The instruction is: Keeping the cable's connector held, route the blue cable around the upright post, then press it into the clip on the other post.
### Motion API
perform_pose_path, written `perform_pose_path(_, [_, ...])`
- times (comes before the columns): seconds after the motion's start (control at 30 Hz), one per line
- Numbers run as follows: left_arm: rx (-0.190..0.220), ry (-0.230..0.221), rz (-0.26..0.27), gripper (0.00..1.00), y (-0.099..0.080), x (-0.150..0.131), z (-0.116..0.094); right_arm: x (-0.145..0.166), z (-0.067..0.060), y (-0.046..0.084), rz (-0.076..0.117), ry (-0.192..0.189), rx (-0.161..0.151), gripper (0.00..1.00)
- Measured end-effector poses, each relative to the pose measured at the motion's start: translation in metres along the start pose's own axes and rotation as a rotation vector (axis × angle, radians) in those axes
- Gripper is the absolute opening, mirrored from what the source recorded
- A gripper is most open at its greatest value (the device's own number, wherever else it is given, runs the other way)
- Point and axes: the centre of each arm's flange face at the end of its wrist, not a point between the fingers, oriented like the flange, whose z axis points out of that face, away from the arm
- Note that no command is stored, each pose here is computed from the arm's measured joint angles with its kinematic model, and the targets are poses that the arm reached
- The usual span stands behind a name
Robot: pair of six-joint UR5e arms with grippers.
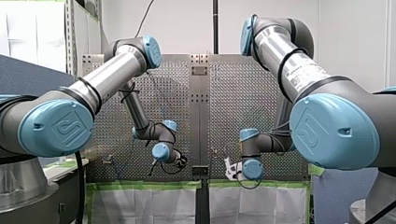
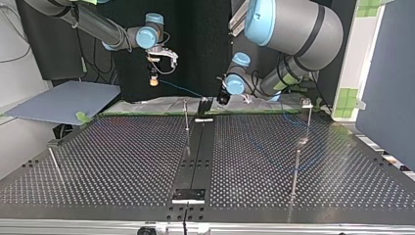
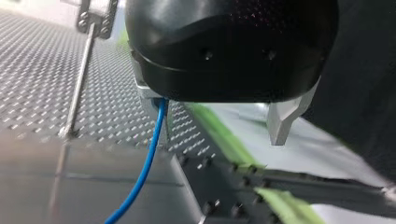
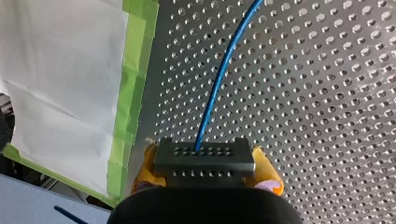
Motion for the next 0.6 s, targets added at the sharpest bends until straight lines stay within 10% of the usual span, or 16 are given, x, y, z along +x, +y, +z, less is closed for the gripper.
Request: perform_pose_path(0.6, [0.11,0.047,0.11,1.0,0.021,0.0,-0.006,-0.001,0.002,0.004,0.0,-0.002,-0.008,0.0])
